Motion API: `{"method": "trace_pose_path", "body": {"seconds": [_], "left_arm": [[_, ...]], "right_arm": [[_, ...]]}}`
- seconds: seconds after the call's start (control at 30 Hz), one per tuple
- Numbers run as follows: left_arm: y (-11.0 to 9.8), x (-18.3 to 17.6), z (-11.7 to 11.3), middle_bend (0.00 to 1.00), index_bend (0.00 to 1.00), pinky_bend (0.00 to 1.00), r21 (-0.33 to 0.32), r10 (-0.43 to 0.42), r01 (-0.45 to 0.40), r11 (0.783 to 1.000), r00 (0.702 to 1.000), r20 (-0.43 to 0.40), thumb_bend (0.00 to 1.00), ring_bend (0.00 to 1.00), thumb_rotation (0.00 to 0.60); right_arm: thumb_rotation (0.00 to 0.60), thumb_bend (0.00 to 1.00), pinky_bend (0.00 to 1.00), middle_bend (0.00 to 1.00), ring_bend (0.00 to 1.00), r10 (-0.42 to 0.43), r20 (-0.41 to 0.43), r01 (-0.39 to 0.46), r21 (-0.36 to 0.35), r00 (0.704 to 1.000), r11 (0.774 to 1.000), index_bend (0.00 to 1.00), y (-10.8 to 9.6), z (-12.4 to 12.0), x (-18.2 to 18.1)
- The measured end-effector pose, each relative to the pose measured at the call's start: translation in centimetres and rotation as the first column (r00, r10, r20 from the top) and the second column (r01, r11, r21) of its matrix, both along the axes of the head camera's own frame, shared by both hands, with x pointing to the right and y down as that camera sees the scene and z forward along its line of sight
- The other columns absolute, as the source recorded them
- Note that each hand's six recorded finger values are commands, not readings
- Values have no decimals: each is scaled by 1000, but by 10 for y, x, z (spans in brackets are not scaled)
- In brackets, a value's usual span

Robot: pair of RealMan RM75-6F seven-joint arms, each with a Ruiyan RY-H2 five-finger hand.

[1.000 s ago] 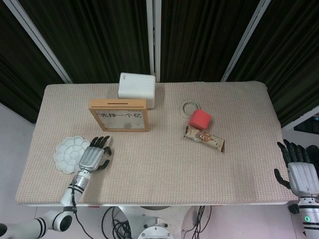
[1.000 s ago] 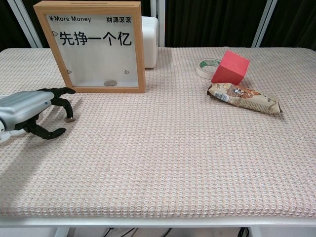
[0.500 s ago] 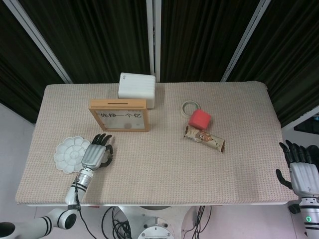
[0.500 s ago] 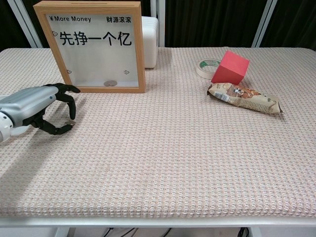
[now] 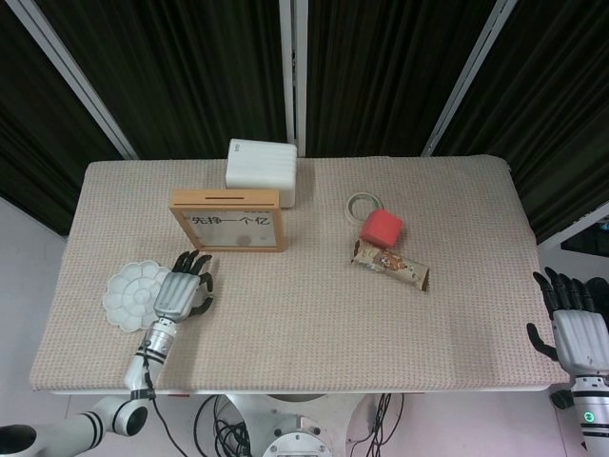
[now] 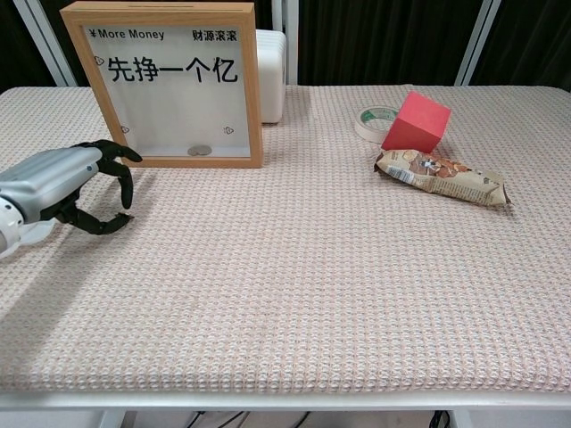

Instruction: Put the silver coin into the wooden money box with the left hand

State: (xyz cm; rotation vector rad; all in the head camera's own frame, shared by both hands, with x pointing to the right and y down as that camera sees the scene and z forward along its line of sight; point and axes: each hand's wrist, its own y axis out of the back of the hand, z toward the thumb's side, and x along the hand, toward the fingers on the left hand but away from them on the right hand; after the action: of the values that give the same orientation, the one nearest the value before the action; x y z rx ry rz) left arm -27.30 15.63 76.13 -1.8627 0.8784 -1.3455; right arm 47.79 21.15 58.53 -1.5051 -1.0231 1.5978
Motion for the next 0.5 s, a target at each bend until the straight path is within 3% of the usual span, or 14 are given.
{"method": "trace_pose_path", "body": {"seconds": [0.5], "left_arm": [[1,-2,1,120,568,70,-16,2,-2,1000,1000,2,366,0,600]], "right_arm": [[600,323,0,0,0,3,3,-3,-1,1000,1000,0,0,0,1]]}}
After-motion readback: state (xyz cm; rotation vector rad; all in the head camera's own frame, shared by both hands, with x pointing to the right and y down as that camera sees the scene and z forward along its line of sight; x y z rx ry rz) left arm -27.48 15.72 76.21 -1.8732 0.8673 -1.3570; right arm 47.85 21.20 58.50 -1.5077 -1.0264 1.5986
